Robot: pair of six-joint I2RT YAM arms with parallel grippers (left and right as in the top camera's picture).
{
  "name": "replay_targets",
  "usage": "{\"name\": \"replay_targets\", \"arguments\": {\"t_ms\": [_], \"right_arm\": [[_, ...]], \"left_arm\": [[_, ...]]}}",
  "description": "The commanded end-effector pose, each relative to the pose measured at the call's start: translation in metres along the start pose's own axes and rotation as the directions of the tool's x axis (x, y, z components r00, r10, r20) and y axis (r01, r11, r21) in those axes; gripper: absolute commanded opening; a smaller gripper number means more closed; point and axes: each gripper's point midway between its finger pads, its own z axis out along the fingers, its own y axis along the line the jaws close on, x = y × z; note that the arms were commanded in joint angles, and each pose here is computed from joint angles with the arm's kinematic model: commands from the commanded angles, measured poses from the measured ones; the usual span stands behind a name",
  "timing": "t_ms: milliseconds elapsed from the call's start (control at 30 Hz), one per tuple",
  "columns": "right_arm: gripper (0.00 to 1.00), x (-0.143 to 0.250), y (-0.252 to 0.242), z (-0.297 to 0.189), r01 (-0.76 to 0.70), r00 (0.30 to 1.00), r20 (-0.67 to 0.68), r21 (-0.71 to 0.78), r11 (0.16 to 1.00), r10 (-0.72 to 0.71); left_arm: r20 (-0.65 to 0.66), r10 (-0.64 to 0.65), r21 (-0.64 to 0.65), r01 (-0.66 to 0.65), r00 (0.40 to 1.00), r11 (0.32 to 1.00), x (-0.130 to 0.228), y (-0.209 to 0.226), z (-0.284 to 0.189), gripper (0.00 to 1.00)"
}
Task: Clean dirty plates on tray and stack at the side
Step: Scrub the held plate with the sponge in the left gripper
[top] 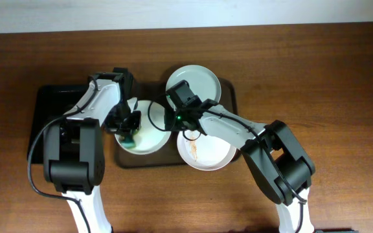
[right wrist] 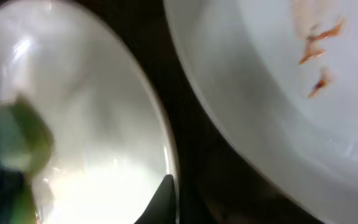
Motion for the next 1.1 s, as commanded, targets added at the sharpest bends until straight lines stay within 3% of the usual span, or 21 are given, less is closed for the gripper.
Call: {"name": "replay_targets", "arguments": {"t_ms": [0, 200, 267, 367, 433, 567, 633, 733, 800, 933, 1067], "right_arm": [[0.04, -0.004, -0.005, 0.004, -0.01, 1.0, 0.005, 0.014, 1.0, 0.01], [0.04, -0.004, -0.006, 0.004, -0.011, 1.0, 0.004, 0.014, 1.0, 0.011], [0.04, -0.002, -0.005, 0.004, -0.01, 1.0, -0.001, 0.012, 1.0, 0.01], [0.04, -0.002, -0.005, 0.004, -0.01, 1.0, -0.002, 0.009, 1.0, 0.01], [0.04, -0.002, -0.005, 0.004, -0.01, 1.0, -0.003, 0.01, 1.0, 0.01], [0.04, -0.002, -0.005, 0.004, -0.01, 1.0, -0.002, 0.01, 1.0, 0.01], [0.04, -0.002, -0.005, 0.004, -0.01, 1.0, -0.002, 0.009, 1.0, 0.01], [0.04, -0.002, -0.005, 0.004, -0.011, 1.0, -0.002, 0.009, 1.0, 0.011], [0.04, -0.002, -0.005, 0.004, -0.01, 1.0, -0.003, 0.01, 1.0, 0.01], [0.04, -0.002, -0.005, 0.004, -0.011, 1.0, -0.003, 0.01, 1.0, 0.011], [0.04, -0.002, -0.005, 0.004, -0.011, 1.0, -0.003, 0.011, 1.0, 0.011]], "left_arm": [[0.158, 0.02, -0.03, -0.015, 0.987, 0.999, -0.045, 0.001, 0.015, 0.01], [0.314, 0.113, -0.045, -0.104, 0.943, 0.994, -0.079, -0.041, 0.005, 0.01], [0.343, 0.079, -0.032, -0.072, 0.936, 0.997, -0.085, -0.043, -0.009, 0.01], [0.442, 0.035, 0.099, -0.088, 0.896, 0.991, -0.095, -0.055, -0.059, 0.01], [0.418, 0.115, 0.13, -0.184, 0.901, 0.974, -0.083, -0.065, -0.061, 0.01], [0.318, 0.134, -0.025, -0.133, 0.939, 0.991, -0.064, -0.031, -0.047, 0.01], [0.249, 0.13, -0.193, -0.082, 0.96, 0.978, -0.05, 0.002, -0.046, 0.01], [0.193, 0.092, -0.313, -0.028, 0.977, 0.949, -0.036, 0.031, -0.048, 0.01], [0.21, 0.045, -0.299, 0.02, 0.977, 0.954, -0.037, 0.029, -0.048, 0.01], [0.262, 0.05, -0.03, -0.044, 0.964, 0.999, -0.055, -0.022, -0.032, 0.01], [0.236, 0.069, -0.032, -0.063, 0.969, 0.998, -0.056, -0.024, -0.01, 0.01]]}}
